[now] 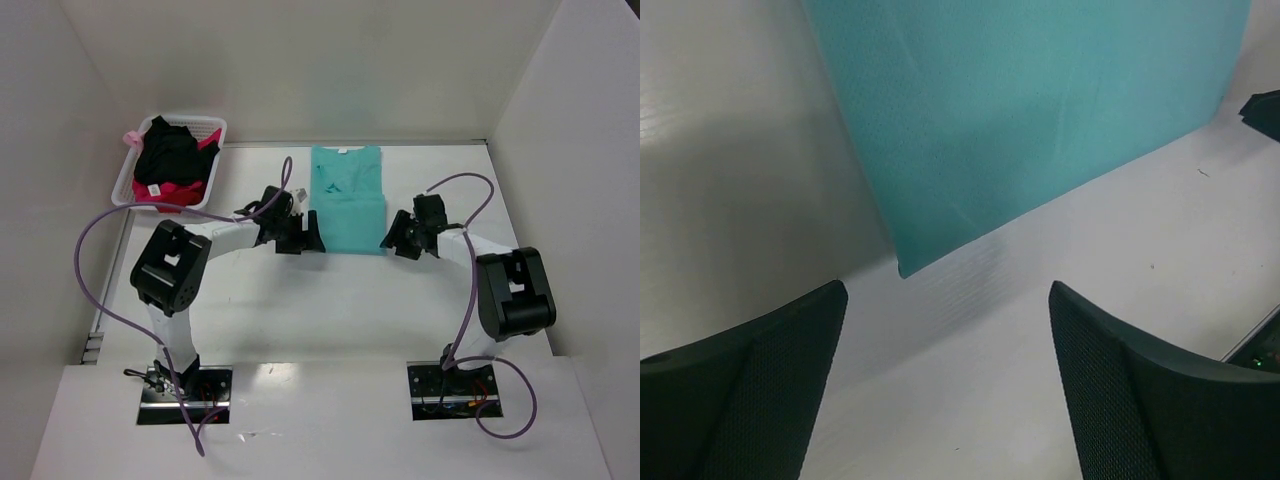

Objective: Fold and stack the t-shirts
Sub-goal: Grab one side of the 2/3 rectangular tshirt with both arms

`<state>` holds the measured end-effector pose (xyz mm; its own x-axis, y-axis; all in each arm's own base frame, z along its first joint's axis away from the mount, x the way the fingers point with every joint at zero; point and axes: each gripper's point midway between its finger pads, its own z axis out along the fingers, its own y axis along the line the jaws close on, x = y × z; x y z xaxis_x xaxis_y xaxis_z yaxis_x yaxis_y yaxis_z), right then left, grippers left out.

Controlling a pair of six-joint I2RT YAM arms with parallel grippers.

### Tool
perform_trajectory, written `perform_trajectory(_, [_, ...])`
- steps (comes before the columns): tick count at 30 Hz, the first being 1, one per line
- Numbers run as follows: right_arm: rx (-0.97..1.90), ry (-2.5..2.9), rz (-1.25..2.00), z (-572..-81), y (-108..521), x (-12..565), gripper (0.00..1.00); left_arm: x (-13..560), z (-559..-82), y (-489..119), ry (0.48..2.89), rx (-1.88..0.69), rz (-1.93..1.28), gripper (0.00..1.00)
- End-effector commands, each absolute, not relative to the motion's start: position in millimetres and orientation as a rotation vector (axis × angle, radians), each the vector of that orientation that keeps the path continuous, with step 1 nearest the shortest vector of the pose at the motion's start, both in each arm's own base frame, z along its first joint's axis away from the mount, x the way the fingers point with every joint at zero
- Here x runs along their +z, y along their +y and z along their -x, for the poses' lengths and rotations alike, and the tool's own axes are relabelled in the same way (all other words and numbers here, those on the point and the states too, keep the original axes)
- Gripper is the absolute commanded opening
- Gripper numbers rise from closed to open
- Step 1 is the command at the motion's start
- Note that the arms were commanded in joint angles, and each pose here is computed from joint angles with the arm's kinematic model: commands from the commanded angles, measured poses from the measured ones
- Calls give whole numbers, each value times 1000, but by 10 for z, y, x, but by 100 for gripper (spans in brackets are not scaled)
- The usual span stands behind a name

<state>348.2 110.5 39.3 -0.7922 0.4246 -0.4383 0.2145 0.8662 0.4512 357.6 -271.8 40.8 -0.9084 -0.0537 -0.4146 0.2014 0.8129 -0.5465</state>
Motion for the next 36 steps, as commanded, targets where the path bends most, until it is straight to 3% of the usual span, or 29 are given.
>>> perform_trajectory(1, [548, 2489, -439, -3559, 1183, 342, 57, 425, -3753, -2749, 2542, -826, -83, 90])
perform_trajectory(14, [556, 2496, -425, -3632, 1211, 257, 57, 404, -3844, -2721, 2537, -788, 1, 73])
perform_trajectory(18, [561, 2517, -414, -3598, 1220, 217, 48, 359, -3851, -2707, 2546, -774, 22, 71])
perform_trajectory(26, [562, 2541, -395, -3573, 1291, 170, 42, 375, -3922, -2758, 2532, -761, 17, 71])
perform_trajectory(36, [572, 2564, -385, -3564, 1340, 105, 23, 326, -3910, -2804, 2544, -764, 19, 61])
